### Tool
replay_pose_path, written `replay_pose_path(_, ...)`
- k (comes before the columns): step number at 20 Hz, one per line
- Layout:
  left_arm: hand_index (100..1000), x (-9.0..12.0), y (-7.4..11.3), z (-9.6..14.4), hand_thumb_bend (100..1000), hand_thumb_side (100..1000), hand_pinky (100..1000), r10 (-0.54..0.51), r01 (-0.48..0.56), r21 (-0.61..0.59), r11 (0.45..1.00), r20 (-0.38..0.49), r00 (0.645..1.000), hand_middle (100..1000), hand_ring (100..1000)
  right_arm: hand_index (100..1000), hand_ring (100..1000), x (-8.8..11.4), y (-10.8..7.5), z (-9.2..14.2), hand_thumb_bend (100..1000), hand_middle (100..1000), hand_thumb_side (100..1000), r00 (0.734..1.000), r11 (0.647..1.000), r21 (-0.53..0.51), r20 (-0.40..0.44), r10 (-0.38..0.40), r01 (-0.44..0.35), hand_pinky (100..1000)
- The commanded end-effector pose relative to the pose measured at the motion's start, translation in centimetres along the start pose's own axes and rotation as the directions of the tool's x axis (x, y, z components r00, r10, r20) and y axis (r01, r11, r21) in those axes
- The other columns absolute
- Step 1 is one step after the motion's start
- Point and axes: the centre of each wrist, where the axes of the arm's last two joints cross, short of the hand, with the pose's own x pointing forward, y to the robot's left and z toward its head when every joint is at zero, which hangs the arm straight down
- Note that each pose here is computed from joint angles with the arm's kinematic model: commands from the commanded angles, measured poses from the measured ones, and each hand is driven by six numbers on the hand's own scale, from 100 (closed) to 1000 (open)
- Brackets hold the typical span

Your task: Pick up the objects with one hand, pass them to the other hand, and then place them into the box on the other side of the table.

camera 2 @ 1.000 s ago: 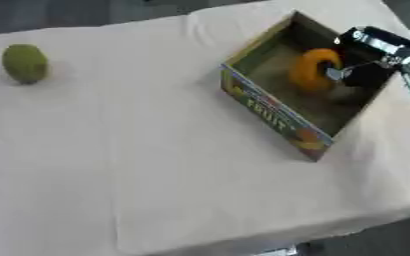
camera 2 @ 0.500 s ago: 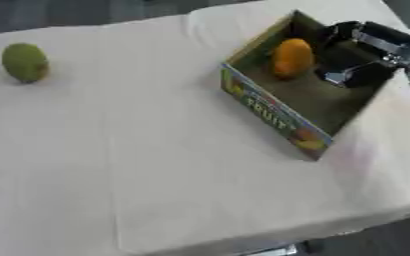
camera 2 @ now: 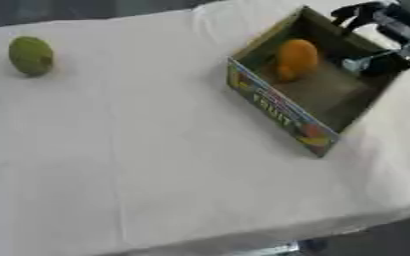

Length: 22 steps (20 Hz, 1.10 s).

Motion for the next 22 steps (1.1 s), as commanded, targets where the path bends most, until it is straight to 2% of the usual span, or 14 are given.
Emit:
replay_pose_path(1, 767, 0.6, 1.8, -1.0, 781, 1000, 636, -0.041, 0.039, 0.04, 0.998, 0.037, 0.998, 611, 634, 828, 690, 2.5, -2.4, 0.1, 100, 721, 451, 0.987, 0.966, -0.204, 0.04, -0.153, 0.158, 823)
replay_pose_path(4, 776, 1.2, 2.3, -1.6, 750, 1000, 650, -0.056, 0.053, 0.044, 0.998, 0.068, 0.996, 629, 651, 815, 694, 3.2, -2.6, 1.2, 100, 739, 469, 0.963, 0.924, -0.27, 0.058, -0.264, 0.269, 836)
replay_pose_path(5, 782, 1.4, 2.5, -1.9, 637, 1000, 655, -0.069, 0.066, 0.041, 0.997, 0.079, 0.994, 638, 658, 810, 693, 3.3, -2.5, 1.6, 100, 739, 488, 0.954, 0.913, -0.28, 0.063, -0.292, 0.297, 835)
replay_pose_path(6, 789, 1.7, 2.8, -2.1, 512, 1000, 656, -0.084, 0.081, 0.039, 0.996, 0.088, 0.993, 641, 659, 808, 692, 3.5, -2.5, 1.9, 100, 741, 577, 0.946, 0.901, -0.288, 0.071, -0.317, 0.324, 834)
replay_pose_path(7, 791, 1.9, 3.1, -2.4, 489, 918, 656, -0.099, 0.095, 0.041, 0.995, 0.095, 0.991, 644, 661, 808, 692, 3.6, -2.5, 2.2, 100, 742, 504, 0.938, 0.89, -0.298, 0.082, -0.336, 0.345, 834)
replay_pose_path(8, 797, 2.2, 3.4, -2.8, 431, 886, 654, -0.111, 0.107, 0.046, 0.993, 0.101, 0.989, 652, 664, 809, 690, 3.9, -2.6, 2.5, 100, 749, 511, 0.933, 0.879, -0.312, 0.095, -0.348, 0.36, 831)
replay_pose_path(10, 808, 2.8, 4.2, -3.5, 424, 826, 661, -0.141, 0.136, 0.053, 0.989, 0.115, 0.983, 674, 676, 802, 680, 4.3, -2.7, 3.1, 100, 744, 521, 0.923, 0.855, -0.349, 0.122, -0.364, 0.383, 828)
replay_pose_path(14, 828, 4.1, 5.5, -5.0, 478, 707, 675, -0.209, 0.206, 0.031, 0.978, 0.132, 0.969, 703, 693, 786, 665, 5.0, -2.6, 4.1, 100, 730, 528, 0.906, 0.797, -0.432, 0.167, -0.388, 0.421, 819)
replay_pose_path(16, 834, 4.5, 6.0, -5.8, 499, 677, 683, -0.225, 0.227, -0.006, 0.974, 0.123, 0.967, 716, 705, 783, 662, 5.1, -2.5, 4.4, 100, 727, 528, 0.903, 0.777, -0.462, 0.176, -0.393, 0.428, 813)
replay_pose_path(17, 829, 4.6, 6.1, -6.4, 504, 627, 686, -0.23, 0.236, -0.038, 0.971, 0.113, 0.967, 713, 709, 785, 663, 5.1, -2.5, 4.6, 100, 732, 528, 0.903, 0.773, -0.47, 0.174, -0.392, 0.426, 813)
replay_pose_path(18, 804, 4.8, 6.2, -6.9, 563, 386, 706, -0.234, 0.243, -0.077, 0.967, 0.107, 0.966, 704, 728, 789, 669, 5.3, -2.5, 4.8, 100, 747, 527, 0.908, 0.779, -0.468, 0.175, -0.381, 0.417, 814)
replay_pose_path(19, 789, 5.0, 6.2, -7.5, 559, 274, 719, -0.24, 0.251, -0.131, 0.959, 0.098, 0.966, 701, 740, 785, 663, 5.4, -2.5, 5.0, 100, 741, 526, 0.916, 0.792, -0.46, 0.173, -0.363, 0.401, 812)
replay_pose_path(20, 786, 5.3, 6.3, -8.3, 562, 286, 724, -0.249, 0.261, -0.182, 0.948, 0.085, 0.965, 701, 743, 783, 661, 5.4, -2.6, 5.2, 100, 740, 550, 0.922, 0.8, -0.459, 0.166, -0.351, 0.387, 811)
replay_pose_path(22, 783, 5.8, 6.7, -9.7, 554, 253, 729, -0.267, 0.273, -0.26, 0.926, 0.058, 0.962, 703, 745, 782, 660, 5.3, -2.7, 5.6, 100, 740, 526, 0.929, 0.804, -0.467, 0.147, -0.339, 0.367, 813)
